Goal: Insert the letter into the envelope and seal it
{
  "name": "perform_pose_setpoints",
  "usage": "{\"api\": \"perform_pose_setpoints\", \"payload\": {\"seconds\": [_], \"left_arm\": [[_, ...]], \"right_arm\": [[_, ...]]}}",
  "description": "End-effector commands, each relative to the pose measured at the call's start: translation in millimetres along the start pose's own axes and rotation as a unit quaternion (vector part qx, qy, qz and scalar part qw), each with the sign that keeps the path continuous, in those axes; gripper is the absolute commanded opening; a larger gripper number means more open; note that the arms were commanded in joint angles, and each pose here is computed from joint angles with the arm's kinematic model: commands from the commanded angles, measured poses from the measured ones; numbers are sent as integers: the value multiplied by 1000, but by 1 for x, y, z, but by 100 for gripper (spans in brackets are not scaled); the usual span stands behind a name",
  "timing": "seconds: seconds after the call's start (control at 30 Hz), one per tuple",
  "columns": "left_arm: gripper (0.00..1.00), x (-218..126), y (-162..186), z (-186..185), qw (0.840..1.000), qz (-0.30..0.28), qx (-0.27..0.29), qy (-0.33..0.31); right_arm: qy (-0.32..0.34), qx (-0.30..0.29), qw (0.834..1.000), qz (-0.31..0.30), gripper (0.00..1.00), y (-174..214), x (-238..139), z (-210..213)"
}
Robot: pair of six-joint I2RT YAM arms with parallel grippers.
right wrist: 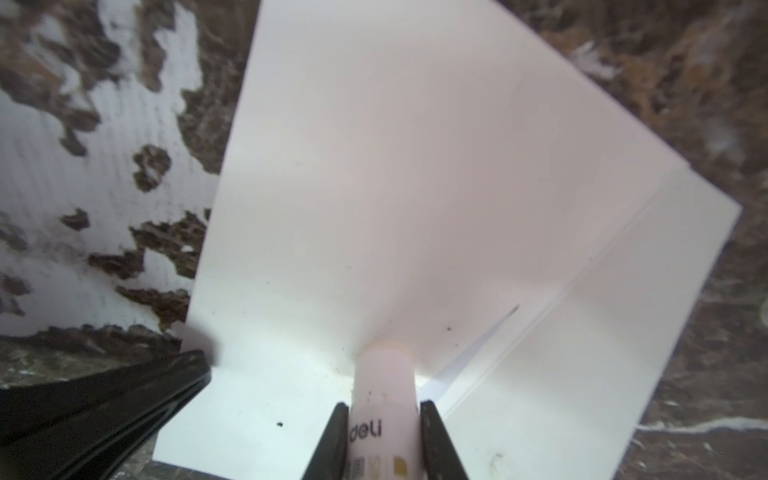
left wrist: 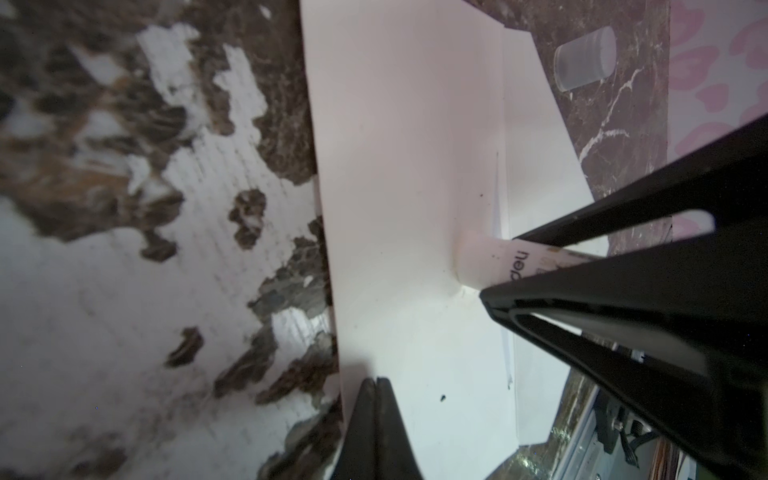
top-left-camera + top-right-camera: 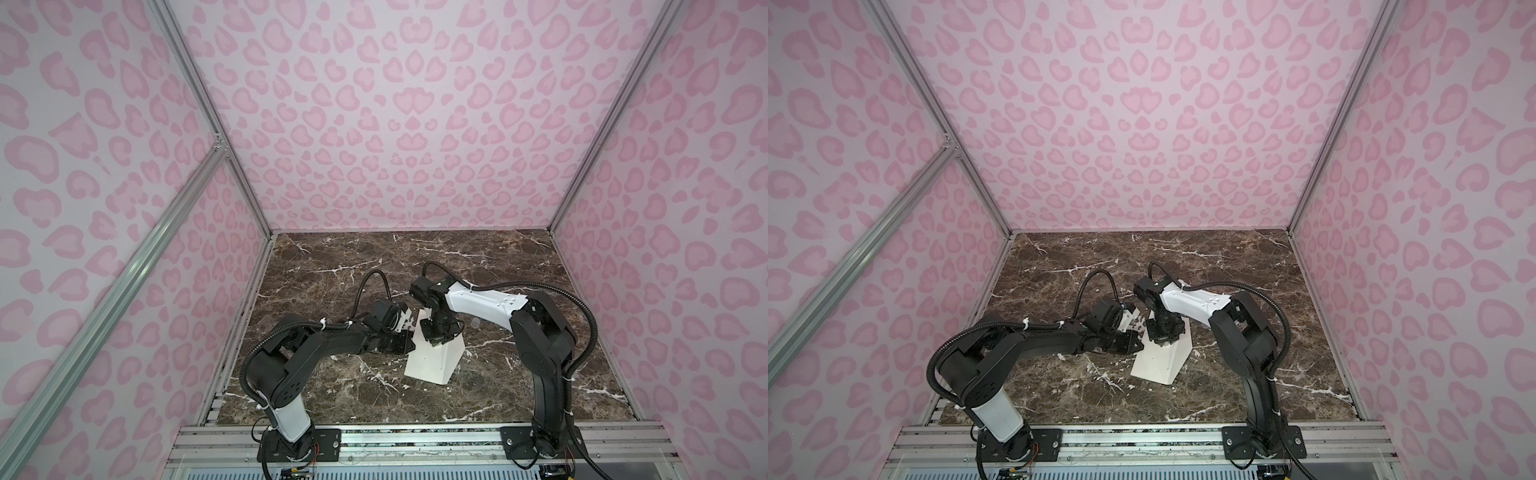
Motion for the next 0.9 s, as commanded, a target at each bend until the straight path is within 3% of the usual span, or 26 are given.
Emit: {"api": "perform_pose_setpoints", "payload": {"seconds": [0.0, 0.47, 0.87], "left_arm": [[4, 1, 13, 14, 999, 25, -15, -37], [4, -17, 1, -7, 1000, 2, -1, -15], [4, -27, -14, -45, 998, -26, 23, 53]], "right_arm": [[56, 2, 998, 27, 0, 12, 2, -20], [17, 2, 1000, 2, 0, 11, -15, -12], [-6, 1, 1000, -11, 0, 13, -31, -9]]}}
Point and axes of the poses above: each gripper's point midway between its finger pads, its own x axis out along the fingers, its own z axis along the line the jaws close on, y = z × x, the point moved 5 cm from there along -x, back along the fingers, and after that the axes turned 1 degree about x, right-handed, at the moved point
